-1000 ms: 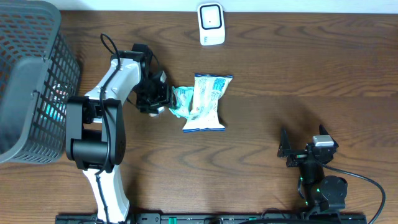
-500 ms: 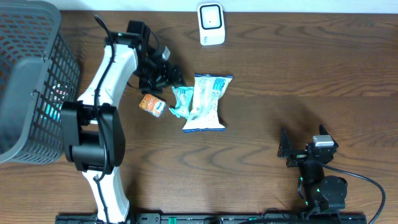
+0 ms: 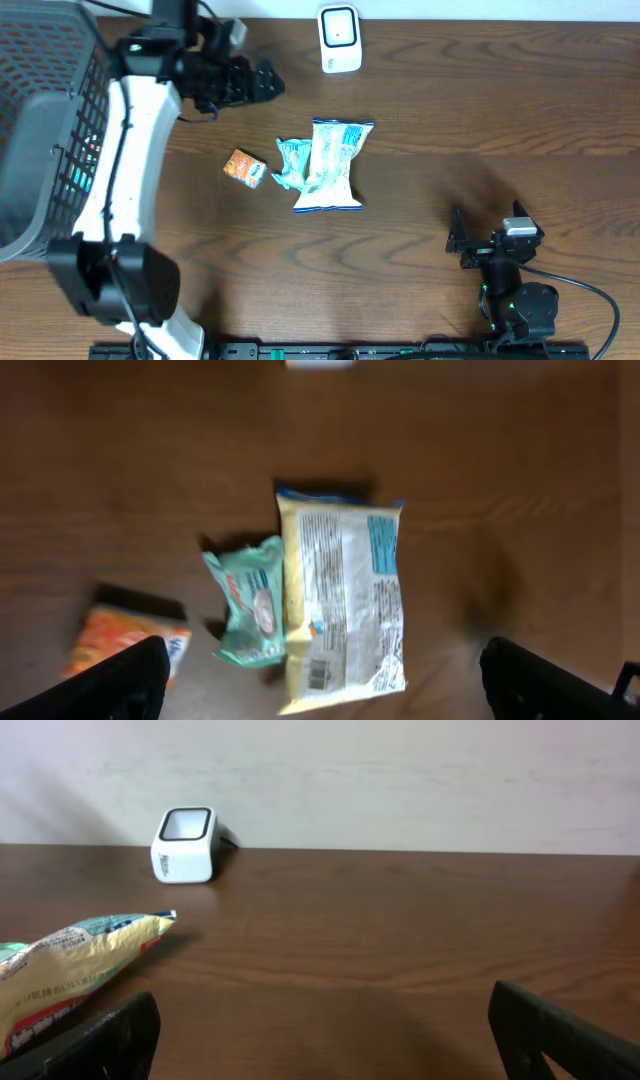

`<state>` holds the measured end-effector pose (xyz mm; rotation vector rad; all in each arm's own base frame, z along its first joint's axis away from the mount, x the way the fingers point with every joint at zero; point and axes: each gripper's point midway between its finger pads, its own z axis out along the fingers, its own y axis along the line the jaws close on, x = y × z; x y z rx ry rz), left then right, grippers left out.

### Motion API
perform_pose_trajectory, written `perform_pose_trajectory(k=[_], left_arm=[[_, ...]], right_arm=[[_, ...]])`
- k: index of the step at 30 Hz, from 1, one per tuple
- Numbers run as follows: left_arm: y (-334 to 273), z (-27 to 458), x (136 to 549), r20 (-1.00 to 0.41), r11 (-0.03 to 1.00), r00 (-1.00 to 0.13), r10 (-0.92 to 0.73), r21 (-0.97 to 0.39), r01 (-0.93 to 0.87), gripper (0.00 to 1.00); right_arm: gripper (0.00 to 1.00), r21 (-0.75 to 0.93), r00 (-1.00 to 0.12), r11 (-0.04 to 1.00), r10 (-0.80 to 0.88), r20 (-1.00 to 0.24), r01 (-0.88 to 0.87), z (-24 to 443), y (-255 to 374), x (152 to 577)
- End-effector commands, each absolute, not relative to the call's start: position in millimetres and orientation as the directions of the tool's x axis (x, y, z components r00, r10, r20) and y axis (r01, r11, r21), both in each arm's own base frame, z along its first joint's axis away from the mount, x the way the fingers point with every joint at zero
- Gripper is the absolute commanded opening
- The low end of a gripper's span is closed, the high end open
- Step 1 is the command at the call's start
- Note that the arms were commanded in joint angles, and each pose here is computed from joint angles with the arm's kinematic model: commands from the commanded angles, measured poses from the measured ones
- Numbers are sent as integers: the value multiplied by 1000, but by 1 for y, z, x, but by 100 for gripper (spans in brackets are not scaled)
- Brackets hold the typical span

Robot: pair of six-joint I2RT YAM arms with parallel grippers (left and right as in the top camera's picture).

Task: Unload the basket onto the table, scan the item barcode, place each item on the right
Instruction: 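Move the left gripper back over the grey basket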

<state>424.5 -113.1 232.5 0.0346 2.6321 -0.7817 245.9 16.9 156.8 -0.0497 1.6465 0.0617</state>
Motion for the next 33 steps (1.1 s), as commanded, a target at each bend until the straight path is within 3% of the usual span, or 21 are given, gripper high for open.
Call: perform_pose_trajectory(k=[1, 9, 14, 20, 26, 33], left_arm=[[-95, 273, 426, -484, 846, -867, -118, -507, 167, 98], [-59, 332, 426, -650, 863, -738, -184, -465, 195, 98], [-36, 379, 426, -769, 884, -602, -217, -416, 213, 98], [59, 403, 425, -797, 898, -413, -440, -398, -188, 97], [137, 398, 406, -806, 838, -321, -498, -351, -418, 98], [199, 376, 371, -707, 653, -209, -676, -443, -614, 98]], right_arm=[[99, -1, -78, 997, -7, -997, -78, 156, 19, 246], [99, -1, -78, 997, -7, -997, -78, 156, 19, 246], [99, 0, -78, 997, -6, -997, -78, 156, 19, 246], [99, 0, -78, 997, -6, -997, -78, 156, 19, 246], [99, 0, -78, 997, -7, -997, -78, 156, 19, 246], [99, -1, -78, 997, -7, -997, -78, 156, 19, 246]])
